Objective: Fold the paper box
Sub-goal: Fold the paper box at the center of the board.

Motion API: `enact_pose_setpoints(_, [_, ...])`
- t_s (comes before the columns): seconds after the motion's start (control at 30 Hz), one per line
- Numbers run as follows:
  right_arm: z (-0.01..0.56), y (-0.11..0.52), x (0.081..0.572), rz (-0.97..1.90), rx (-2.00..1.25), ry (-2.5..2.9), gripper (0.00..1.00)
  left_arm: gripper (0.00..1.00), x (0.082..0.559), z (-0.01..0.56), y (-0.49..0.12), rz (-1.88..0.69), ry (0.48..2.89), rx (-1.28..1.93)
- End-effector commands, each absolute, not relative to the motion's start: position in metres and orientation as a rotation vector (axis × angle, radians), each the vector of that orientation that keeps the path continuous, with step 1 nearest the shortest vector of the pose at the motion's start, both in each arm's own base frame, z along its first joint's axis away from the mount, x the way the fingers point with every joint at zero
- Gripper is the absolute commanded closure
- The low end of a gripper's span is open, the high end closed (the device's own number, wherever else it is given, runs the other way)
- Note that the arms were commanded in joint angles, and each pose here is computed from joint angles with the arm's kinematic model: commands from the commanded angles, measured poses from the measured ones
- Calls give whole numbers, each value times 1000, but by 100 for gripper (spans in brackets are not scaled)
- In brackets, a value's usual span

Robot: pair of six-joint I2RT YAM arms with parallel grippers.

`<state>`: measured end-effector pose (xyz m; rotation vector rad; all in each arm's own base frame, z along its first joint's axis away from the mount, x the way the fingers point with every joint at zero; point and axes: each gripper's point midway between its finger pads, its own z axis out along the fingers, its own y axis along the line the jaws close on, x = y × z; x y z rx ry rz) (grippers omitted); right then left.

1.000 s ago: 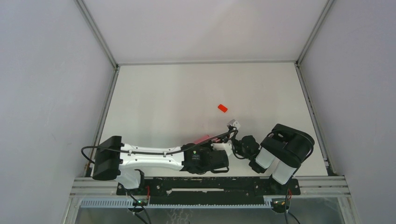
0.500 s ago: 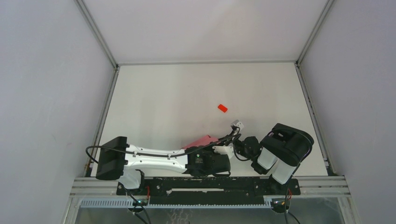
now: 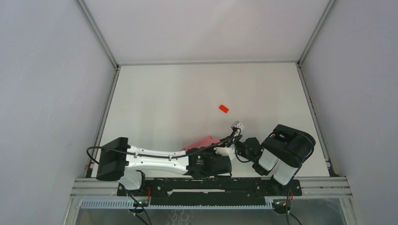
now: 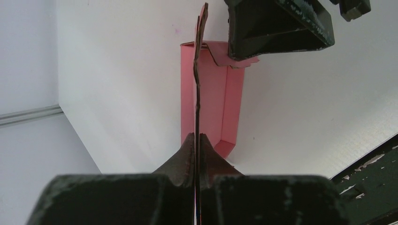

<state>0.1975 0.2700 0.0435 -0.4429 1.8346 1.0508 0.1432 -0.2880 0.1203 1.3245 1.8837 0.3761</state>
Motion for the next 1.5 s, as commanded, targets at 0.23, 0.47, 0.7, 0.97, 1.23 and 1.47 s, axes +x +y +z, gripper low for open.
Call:
enact_pose_setpoints(0.23, [71,300,202,1062,-469,1697,54,99,132,108,-293,291,1910,1337])
enact_pose_setpoints(0.47, [67,300,214,1007,-431,1706,51,99,129,107,-294,243,1914,1333])
enact_pose_setpoints(0.7, [62,300,225,972,-412,1714,45,99,126,106,-297,193,1920,1341])
enact_pose_setpoints(0.97, [57,308,233,985,-419,1721,50,98,123,105,-298,134,1934,1345])
enact_pose_setpoints(1.23, [48,318,242,971,-406,1735,62,98,121,103,-299,82,1953,1353])
enact_pose_setpoints(1.47, [44,315,254,894,-340,1739,67,98,119,95,-300,68,1970,1373])
